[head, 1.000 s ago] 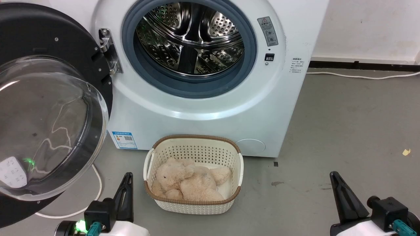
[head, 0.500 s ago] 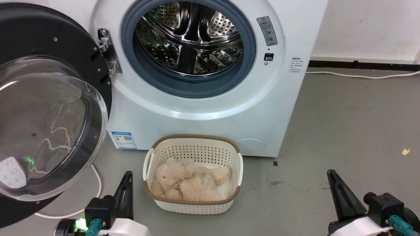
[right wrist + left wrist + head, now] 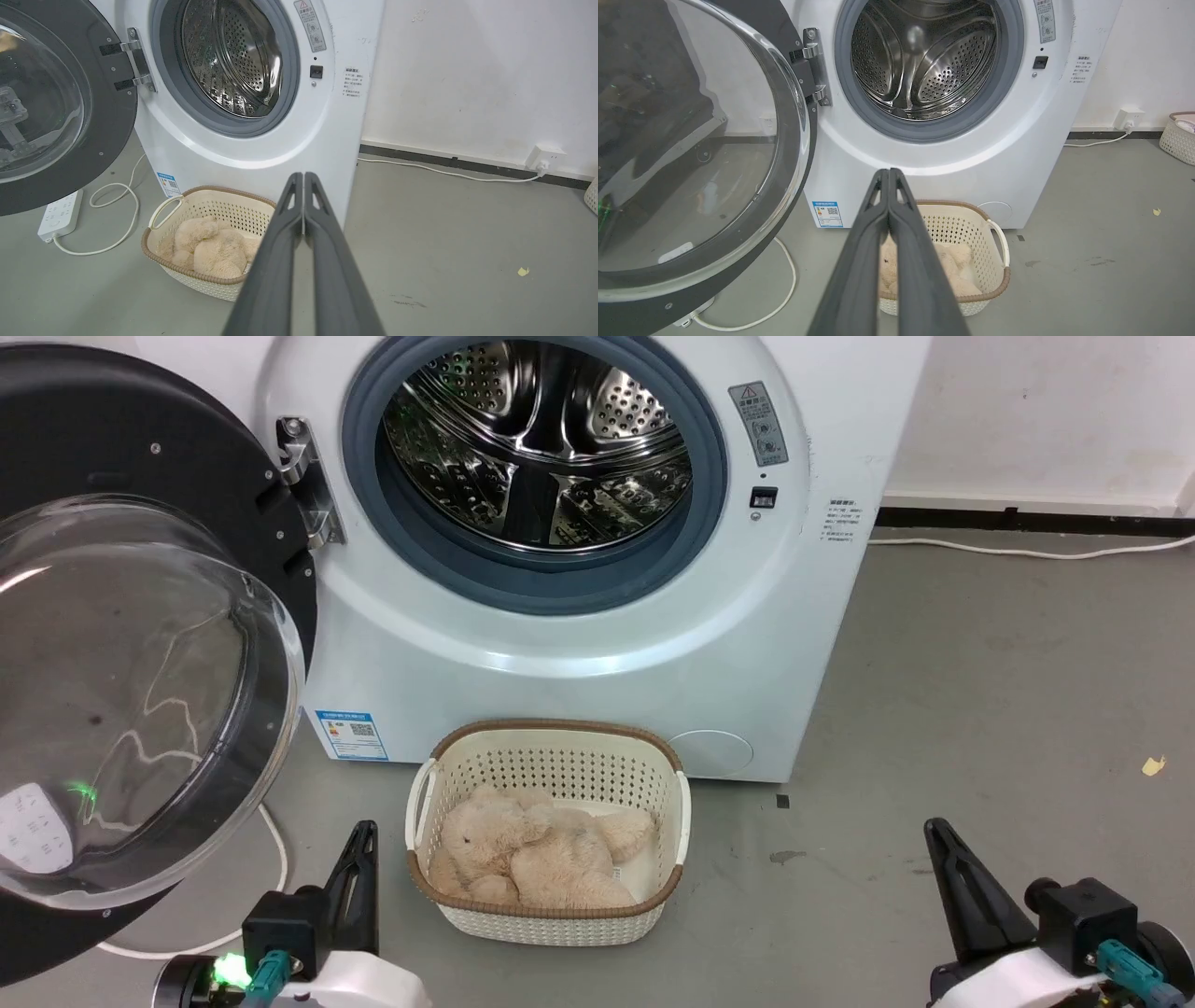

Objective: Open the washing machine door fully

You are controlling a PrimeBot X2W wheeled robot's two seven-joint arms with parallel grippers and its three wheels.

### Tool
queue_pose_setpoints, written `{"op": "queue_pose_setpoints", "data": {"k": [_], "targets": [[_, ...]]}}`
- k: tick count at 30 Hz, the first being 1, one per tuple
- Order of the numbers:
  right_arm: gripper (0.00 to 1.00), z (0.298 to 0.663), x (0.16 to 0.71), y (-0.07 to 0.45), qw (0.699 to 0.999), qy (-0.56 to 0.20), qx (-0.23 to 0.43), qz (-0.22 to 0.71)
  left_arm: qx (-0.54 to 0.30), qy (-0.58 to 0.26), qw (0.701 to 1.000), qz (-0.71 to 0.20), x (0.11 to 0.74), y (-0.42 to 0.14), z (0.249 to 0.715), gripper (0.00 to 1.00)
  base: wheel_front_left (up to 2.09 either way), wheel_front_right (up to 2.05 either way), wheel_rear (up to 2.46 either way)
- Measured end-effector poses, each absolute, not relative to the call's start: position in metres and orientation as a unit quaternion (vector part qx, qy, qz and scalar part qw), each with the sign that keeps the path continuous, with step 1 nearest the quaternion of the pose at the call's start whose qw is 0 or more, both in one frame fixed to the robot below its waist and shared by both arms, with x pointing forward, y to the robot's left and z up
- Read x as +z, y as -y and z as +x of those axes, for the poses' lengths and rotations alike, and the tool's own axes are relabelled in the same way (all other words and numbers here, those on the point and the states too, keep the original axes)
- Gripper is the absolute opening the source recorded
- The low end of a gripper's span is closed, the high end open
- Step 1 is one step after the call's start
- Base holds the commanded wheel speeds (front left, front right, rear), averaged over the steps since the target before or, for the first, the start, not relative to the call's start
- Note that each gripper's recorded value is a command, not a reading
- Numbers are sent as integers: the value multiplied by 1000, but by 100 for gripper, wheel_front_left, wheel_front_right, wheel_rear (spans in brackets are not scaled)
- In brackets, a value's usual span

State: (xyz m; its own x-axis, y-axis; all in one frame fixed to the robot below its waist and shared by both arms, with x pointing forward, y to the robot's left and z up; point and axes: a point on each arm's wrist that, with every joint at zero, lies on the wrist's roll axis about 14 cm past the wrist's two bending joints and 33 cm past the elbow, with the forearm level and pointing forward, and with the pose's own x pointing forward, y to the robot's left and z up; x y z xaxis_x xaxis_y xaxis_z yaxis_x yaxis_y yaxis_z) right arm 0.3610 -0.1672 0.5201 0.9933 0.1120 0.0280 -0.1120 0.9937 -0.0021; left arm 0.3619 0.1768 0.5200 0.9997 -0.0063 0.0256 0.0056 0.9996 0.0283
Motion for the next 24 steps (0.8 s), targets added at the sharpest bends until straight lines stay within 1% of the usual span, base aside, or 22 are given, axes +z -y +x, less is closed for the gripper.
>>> {"op": "queue_pose_setpoints", "data": {"k": [24], "targets": [[0,366,521,164,998,0,61,-16,-1,1,1000,19,522,-178,367,0,0,0,0]]}}
